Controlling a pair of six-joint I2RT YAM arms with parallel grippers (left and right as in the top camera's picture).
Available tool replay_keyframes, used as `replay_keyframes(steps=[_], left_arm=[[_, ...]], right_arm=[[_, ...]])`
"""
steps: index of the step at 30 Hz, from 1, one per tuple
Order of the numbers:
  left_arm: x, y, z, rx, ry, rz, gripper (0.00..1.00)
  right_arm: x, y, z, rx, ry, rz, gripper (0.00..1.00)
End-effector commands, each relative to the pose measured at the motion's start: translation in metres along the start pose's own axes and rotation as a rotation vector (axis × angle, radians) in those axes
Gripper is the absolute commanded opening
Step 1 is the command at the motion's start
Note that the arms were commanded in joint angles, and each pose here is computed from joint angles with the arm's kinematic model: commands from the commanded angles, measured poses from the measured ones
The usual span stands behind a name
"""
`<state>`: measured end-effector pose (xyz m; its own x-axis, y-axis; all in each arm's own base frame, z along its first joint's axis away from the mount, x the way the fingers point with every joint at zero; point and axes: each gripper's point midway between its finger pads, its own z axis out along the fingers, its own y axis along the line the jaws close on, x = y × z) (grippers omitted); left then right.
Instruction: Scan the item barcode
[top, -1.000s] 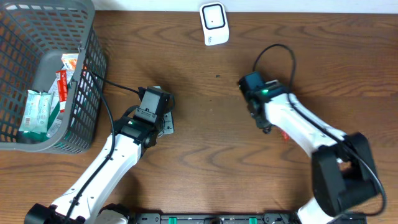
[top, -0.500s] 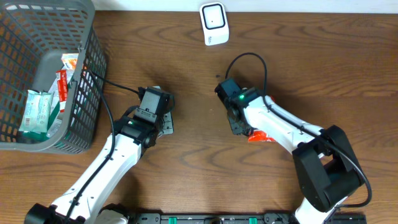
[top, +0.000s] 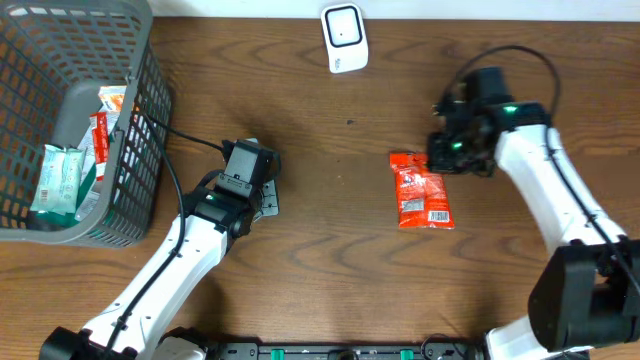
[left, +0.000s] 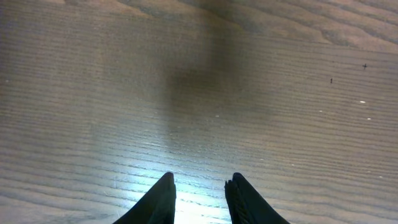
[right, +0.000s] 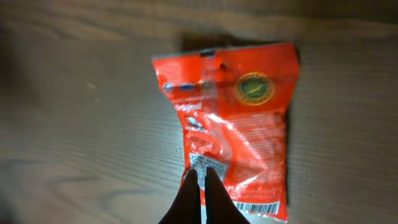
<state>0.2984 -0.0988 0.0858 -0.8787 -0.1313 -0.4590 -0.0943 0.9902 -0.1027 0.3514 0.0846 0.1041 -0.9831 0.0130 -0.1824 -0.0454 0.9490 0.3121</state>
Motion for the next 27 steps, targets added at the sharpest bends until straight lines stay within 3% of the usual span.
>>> replay_keyframes(steps=[1,6,13,19,27], left_arm=[[0.004,0.006,0.004,-0.025,0.01,0.013,0.3],[0.004,0.006,0.004,-0.025,0.01,0.013,0.3],[0.004,0.006,0.004,-0.025,0.01,0.013,0.3],[0.004,0.006,0.004,-0.025,0.01,0.014,0.31],[0.004,0.006,0.004,-0.025,0.01,0.013,0.31]], right_arm=[[0.004,-0.002,-0.005,-0.266,-0.018,0.023,0.01],[0.01,-0.023,0.007,-0.426,-0.095,0.099,0.01],[0.032,-0.003,0.031,-0.681,-0.221,0.002,0.01],[0.06,-0.014,0.062,-0.617,-0.221,0.029,0.01],[0.066,-0.012,0.066,-0.647,-0.242,0.052,0.01]])
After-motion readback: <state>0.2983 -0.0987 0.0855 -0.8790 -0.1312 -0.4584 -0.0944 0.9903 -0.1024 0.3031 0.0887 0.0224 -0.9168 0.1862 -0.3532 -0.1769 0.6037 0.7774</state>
